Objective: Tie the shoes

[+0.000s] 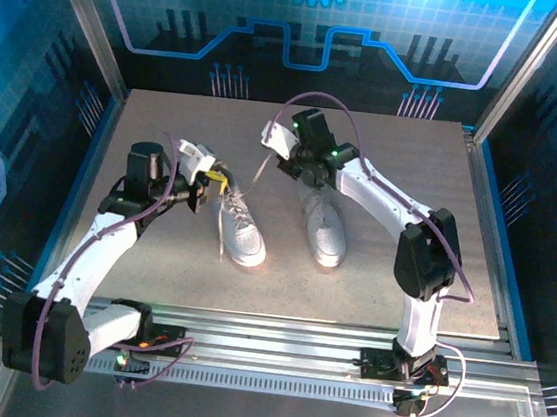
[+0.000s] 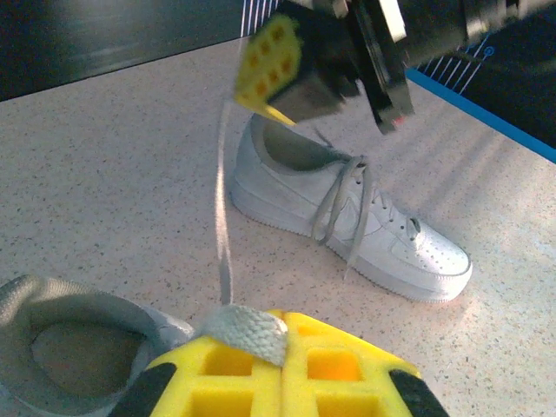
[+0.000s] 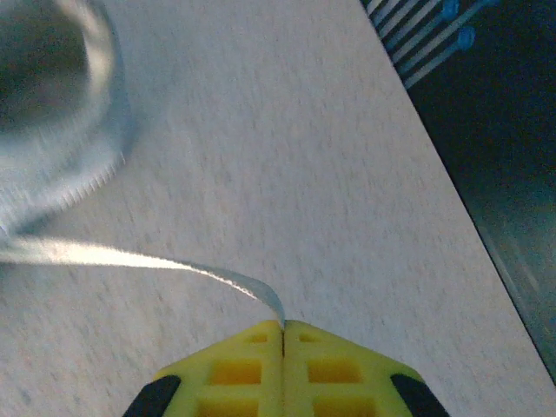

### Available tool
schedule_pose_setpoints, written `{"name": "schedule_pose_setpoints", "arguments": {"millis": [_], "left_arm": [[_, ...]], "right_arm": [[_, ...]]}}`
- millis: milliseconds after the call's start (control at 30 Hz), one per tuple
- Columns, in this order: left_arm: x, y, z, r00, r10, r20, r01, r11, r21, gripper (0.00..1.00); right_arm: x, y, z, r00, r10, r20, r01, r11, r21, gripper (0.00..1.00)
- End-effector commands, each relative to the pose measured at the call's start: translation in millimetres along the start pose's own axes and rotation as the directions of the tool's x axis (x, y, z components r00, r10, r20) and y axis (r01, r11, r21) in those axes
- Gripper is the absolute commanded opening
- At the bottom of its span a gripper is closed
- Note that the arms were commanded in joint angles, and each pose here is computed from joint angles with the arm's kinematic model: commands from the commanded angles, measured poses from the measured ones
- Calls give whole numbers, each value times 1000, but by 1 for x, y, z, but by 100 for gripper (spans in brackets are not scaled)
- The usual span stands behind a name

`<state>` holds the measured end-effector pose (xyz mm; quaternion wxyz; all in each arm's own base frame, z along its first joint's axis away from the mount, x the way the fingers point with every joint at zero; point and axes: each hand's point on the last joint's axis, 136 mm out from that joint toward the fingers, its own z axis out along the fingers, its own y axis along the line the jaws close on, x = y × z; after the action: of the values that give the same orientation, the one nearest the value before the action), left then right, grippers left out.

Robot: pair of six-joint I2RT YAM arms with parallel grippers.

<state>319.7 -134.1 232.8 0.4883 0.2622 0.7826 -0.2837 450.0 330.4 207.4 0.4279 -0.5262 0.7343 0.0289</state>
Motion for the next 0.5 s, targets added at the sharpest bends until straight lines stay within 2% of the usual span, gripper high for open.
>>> {"name": "schedule_pose_setpoints", "arguments": {"millis": [0, 67, 167, 267, 333, 367, 467], "left_arm": [[-1, -16, -8, 1000, -5, 29, 3, 998, 61, 0], [1, -22, -10, 999, -8, 46, 4, 997, 83, 0], [3, -31, -13, 998, -6, 68, -1, 994, 107, 0], [5, -35, -16, 997, -2, 71, -6, 994, 107, 0], [6, -35, -18, 998, 3, 68, -10, 995, 101, 0], [7, -35, -18, 998, 5, 64, -11, 995, 99, 0], [8, -32, -17, 998, 3, 56, -8, 996, 88, 0]], "right_arm": [[-50, 24, 4, 979, 128, 157, -92, 972, -217, 0], [-84, 42, 3, 948, 203, 245, -104, 925, -365, 1], [-123, 79, 2, 899, 305, 315, -79, 820, -567, 1], [-140, 114, 0, 870, 367, 329, -44, 723, -690, 2], [-140, 126, 0, 861, 398, 318, -50, 687, -725, 7], [-138, 128, 1, 856, 412, 312, -59, 677, -734, 13], [-133, 120, -2, 851, 432, 299, -92, 684, -724, 42]]}}
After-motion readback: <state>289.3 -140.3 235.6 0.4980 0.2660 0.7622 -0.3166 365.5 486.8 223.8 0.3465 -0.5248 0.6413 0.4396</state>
